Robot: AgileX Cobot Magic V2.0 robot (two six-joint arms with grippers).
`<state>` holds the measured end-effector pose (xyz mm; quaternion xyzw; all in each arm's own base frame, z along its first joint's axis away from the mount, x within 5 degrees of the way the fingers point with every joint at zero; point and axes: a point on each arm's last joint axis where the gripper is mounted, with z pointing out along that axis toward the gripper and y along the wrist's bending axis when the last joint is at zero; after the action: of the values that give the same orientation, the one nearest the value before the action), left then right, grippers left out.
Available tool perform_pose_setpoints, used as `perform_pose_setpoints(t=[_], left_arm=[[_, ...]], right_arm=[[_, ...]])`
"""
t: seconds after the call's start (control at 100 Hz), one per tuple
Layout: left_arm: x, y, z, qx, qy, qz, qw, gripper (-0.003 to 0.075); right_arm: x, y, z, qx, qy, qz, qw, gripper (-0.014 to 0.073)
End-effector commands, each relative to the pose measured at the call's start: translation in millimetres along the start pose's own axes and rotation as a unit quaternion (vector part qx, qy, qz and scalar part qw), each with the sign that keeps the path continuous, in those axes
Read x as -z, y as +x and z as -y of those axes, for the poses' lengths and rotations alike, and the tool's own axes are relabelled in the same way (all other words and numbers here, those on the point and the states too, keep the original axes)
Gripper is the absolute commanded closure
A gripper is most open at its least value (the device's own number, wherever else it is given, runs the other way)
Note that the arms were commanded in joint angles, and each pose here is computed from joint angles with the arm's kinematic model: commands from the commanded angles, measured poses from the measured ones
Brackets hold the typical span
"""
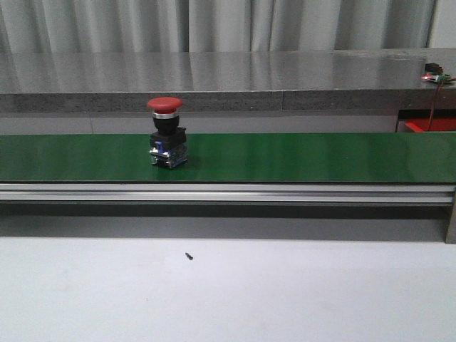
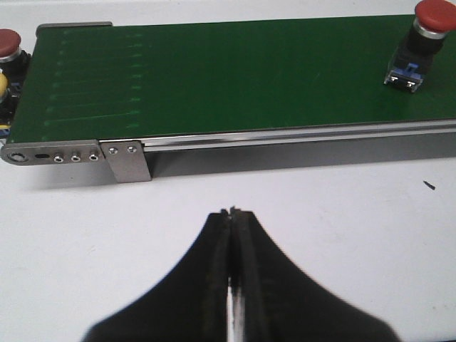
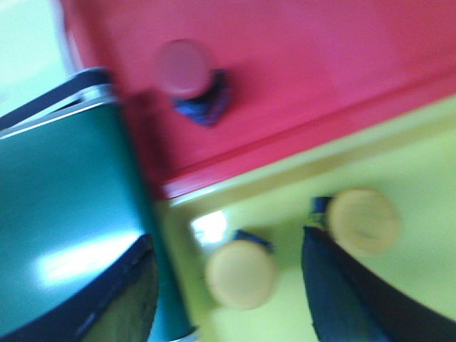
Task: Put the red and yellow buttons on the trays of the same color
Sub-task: 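Lower the right gripper onto the red button on the belt and grasp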
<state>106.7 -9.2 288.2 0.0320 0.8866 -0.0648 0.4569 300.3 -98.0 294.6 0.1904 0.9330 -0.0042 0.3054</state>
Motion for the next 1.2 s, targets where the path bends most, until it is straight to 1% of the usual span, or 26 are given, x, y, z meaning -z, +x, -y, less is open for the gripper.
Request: perform_pose_setpoints(t=[0.0, 0.06, 0.17, 0.22, 0.32, 0.34, 0.48, 0.58, 0.71, 0.86, 0.93, 1.08, 1.19], left_arm=[[4, -13, 0, 0.005, -0.003, 0.045, 0.999, 0.074], [4, -13, 0, 0.005, -0.003, 0.045, 0.999, 0.074], [4, -13, 0, 0.005, -0.003, 0.045, 0.999, 0.074], [4, -13, 0, 0.005, -0.003, 0.045, 0.999, 0.074], [4, -13, 0, 0.005, -0.003, 0.045, 0.999, 0.074], [4, -13, 0, 0.005, -0.003, 0.045, 0.999, 0.074], [4, -13, 0, 0.005, -0.003, 0.045, 0.999, 0.074], [4, -13, 0, 0.005, -0.003, 0.045, 0.999, 0.074], [4, -13, 0, 0.005, -0.003, 0.045, 0.999, 0.074], [4, -13, 0, 0.005, -0.003, 0.045, 0.999, 0.074], [4, -13, 0, 0.005, -0.003, 0.045, 0.999, 0.074], [4, -13, 0, 0.005, -0.003, 0.045, 0.999, 0.074], [4, -13, 0, 0.005, -0.003, 0.045, 0.999, 0.074]], right_arm=[[25, -7, -26, 0.064, -0.02, 0.049, 0.997, 0.0141], [27, -3, -43, 0.093, -0.037, 0.043, 0.994, 0.0139], [28, 7, -76, 0.154, -0.07, 0.033, 0.985, 0.0132], [30, 10, -88, 0.17, -0.083, 0.032, 0.981, 0.0097], [38, 15, -109, 0.196, -0.104, 0.018, 0.975, -0.001], [39, 15, -113, 0.201, -0.109, 0.014, 0.974, -0.0017], [57, 15, -142, 0.224, -0.148, 0.001, 0.963, -0.0003], [71, 15, -164, 0.248, -0.176, -0.006, 0.953, -0.0003], [82, 16, -190, 0.279, -0.198, -0.015, 0.94, -0.0003], [79, 20, -216, 0.31, -0.212, -0.039, 0.926, -0.0003], [75, 23, -228, 0.331, -0.217, -0.049, 0.917, -0.0003], [65, 29, -252, 0.392, -0.229, -0.061, 0.889, -0.0003], [55, 29, -264, 0.416, -0.236, -0.065, 0.876, -0.0003]])
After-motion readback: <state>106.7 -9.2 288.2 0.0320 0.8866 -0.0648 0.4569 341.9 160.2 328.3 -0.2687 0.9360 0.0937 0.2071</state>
